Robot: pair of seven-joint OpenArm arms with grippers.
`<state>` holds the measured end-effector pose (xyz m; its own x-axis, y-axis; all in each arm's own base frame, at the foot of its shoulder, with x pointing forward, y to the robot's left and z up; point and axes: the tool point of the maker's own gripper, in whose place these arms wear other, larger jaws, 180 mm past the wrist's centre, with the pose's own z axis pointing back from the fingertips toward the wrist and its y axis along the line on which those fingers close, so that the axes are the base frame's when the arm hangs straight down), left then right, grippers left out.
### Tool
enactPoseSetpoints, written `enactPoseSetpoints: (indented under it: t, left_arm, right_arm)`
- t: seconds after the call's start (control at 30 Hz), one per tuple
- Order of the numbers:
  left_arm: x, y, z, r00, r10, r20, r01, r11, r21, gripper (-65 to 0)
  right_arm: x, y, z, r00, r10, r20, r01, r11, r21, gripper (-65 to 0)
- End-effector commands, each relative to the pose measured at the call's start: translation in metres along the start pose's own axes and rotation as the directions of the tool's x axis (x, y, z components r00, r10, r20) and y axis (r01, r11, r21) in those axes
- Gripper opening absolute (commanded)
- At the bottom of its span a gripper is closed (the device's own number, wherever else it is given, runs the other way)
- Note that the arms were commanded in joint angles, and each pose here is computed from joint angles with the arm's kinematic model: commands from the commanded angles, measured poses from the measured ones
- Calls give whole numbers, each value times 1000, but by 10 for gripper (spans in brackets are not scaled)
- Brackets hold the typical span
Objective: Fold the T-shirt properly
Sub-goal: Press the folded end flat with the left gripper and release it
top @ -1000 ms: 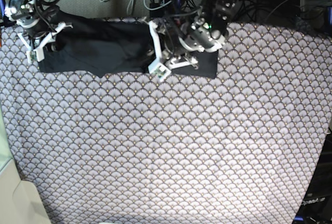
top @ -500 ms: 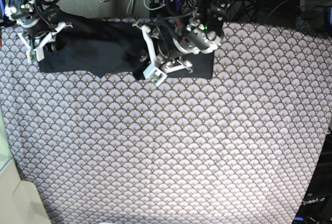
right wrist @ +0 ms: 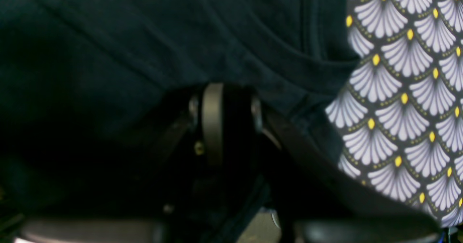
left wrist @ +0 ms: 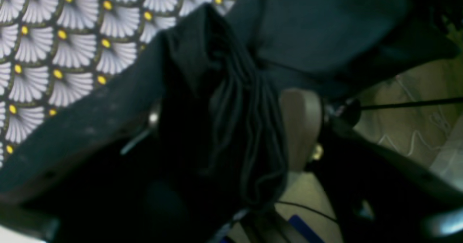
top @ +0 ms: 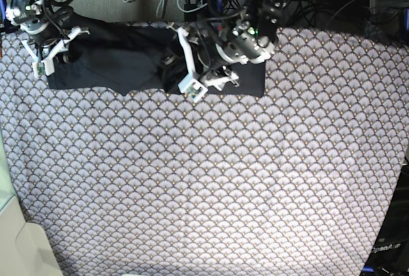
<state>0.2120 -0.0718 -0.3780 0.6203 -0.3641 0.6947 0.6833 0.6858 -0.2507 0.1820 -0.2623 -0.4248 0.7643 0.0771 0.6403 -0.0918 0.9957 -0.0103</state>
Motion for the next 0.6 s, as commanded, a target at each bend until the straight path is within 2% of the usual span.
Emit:
enactPoseSetpoints:
  t: [0.0, 0.13, 0.27, 0.4, 0.47, 0.57]
  left_arm:
    - [21, -7, 5, 997, -14, 74, 15, 1000, -17, -266]
    - [38, -13, 17, 988, -83, 129, 88, 996, -34, -270]
    - [53, -12, 31, 977, -123, 172, 127, 992, -9, -270]
    - [33, 3, 38, 987, -87, 138, 84, 996, 28, -275]
    - [24, 15, 40, 991, -59, 120, 52, 997, 55, -324]
    - [15, 24, 43, 993, -48, 104, 40, 996, 75, -455]
  right_arm:
    - [3, -2, 2, 1000, 10, 11, -10, 1000, -2, -562]
    - [3, -2, 2, 1000, 11, 11, -11, 1000, 0, -562]
    - [3, -2, 2, 1000, 11, 11, -11, 1000, 0, -562]
    - [3, -2, 2, 1000, 11, 11, -11, 1000, 0, -562]
    - [4, -2, 2, 1000, 11, 12, -11, 1000, 0, -562]
    - [4, -1, 2, 1000, 10, 14, -10, 1000, 0, -562]
